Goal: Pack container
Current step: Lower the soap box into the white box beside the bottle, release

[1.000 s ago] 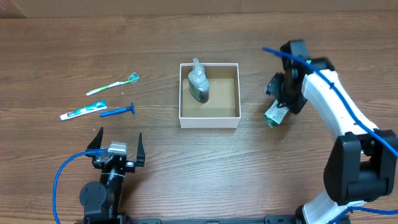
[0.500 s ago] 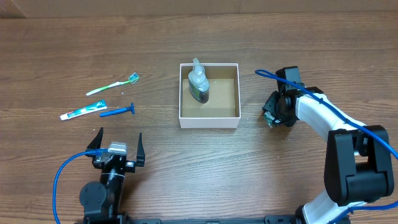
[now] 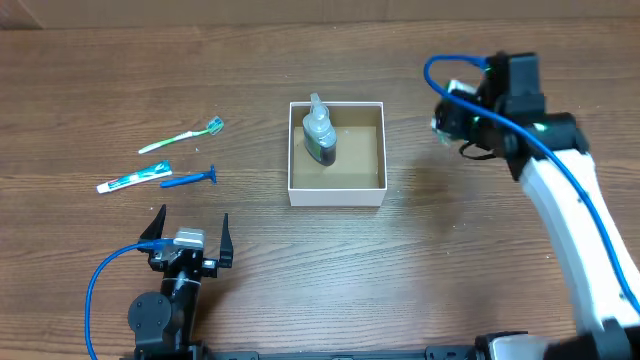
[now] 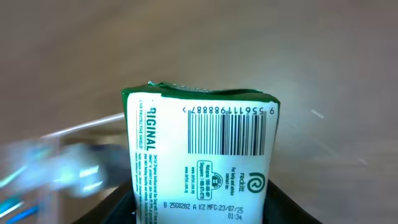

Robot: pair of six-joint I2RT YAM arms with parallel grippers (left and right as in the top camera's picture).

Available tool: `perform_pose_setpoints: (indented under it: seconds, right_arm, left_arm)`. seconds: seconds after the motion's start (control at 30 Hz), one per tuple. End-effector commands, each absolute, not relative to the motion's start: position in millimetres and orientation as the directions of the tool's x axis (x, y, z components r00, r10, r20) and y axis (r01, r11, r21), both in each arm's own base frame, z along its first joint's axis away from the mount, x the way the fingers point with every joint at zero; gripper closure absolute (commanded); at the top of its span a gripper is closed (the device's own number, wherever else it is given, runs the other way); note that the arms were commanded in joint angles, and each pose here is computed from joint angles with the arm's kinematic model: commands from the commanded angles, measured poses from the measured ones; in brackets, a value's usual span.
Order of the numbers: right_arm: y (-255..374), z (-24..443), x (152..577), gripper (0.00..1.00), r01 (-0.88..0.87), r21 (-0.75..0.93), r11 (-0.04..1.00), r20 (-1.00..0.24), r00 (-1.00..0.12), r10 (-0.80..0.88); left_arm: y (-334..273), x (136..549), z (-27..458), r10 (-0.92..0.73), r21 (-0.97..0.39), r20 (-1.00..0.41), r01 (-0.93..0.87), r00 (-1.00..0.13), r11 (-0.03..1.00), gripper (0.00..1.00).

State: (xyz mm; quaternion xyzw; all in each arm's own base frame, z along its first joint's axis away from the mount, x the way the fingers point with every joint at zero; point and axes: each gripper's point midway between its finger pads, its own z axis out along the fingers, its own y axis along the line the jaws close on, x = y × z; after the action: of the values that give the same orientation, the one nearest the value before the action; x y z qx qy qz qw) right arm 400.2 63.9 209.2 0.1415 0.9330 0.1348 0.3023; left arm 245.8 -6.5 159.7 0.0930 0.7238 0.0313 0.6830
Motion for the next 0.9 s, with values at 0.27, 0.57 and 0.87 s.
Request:
perform_pose_setpoints:
  seconds: [0.27, 0.57, 0.87]
  right_arm:
    - [215, 192, 375, 0.55, -0.297, 0.341, 0.892, -0.544, -0.836, -0.071]
    - [216, 115, 394, 0.55, -0.241, 0.283, 0.928, -0.433, -0.896, -0.1]
    - [210, 95, 415, 0.55, -0.211, 0.215, 0.953, -0.466, -0.88, -0.09]
  left_arm:
    - [-4, 246, 161, 0.171, 0.167, -0.984, 0.079, -0.045, 0.983, 0.0]
    - [-4, 246, 161, 0.171, 0.167, -0.984, 0.079, -0.045, 0.983, 0.0]
    - [-4, 246, 161, 0.171, 0.167, -0.984, 0.079, -0.045, 0.983, 0.0]
